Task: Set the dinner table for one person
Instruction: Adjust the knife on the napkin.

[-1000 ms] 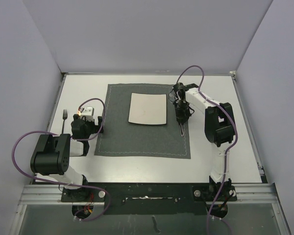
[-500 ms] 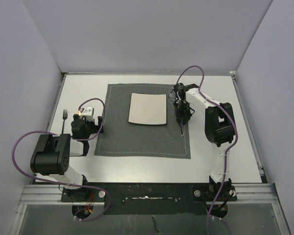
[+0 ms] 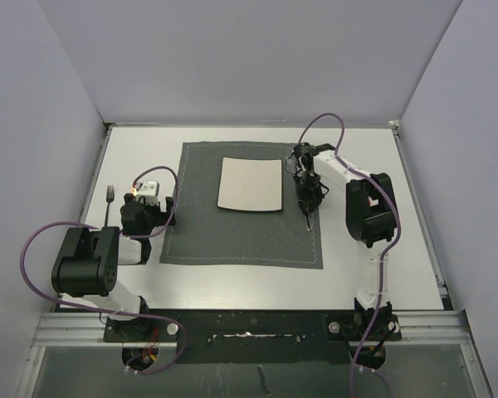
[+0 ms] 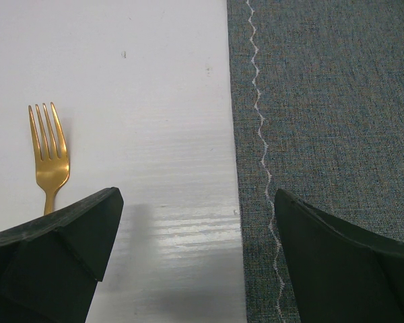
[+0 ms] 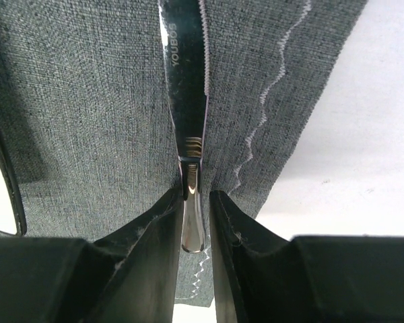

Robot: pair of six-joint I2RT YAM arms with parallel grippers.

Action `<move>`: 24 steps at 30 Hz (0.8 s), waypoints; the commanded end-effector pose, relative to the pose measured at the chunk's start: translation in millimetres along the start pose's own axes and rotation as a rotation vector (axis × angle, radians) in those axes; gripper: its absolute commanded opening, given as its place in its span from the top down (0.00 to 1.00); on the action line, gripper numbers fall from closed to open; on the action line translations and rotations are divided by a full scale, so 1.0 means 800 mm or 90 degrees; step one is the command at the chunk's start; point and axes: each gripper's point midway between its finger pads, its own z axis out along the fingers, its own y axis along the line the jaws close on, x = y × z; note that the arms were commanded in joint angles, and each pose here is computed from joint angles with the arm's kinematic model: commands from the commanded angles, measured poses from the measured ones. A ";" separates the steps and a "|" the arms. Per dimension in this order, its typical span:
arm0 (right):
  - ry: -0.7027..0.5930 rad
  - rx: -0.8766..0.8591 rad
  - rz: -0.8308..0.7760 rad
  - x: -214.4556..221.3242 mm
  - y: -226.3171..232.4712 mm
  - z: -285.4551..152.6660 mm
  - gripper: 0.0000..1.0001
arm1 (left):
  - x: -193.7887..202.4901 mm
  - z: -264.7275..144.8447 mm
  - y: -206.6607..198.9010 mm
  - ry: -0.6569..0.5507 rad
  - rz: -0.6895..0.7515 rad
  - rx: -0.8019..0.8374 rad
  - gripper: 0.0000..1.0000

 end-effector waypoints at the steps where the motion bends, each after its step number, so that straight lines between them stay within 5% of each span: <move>1: 0.001 -0.003 -0.013 0.000 0.006 0.007 0.77 | -0.021 0.009 0.004 -0.033 -0.006 -0.007 0.02; 8: 0.015 0.002 -0.017 0.005 0.008 0.018 0.78 | -0.021 0.009 0.004 -0.033 -0.006 -0.006 0.02; 12: 0.021 0.005 -0.016 0.007 0.008 0.022 1.00 | -0.021 0.009 0.004 -0.033 -0.006 -0.007 0.02; 24: 0.010 -0.017 0.003 0.001 0.018 -0.001 1.00 | -0.021 0.009 0.005 -0.033 -0.006 -0.007 0.02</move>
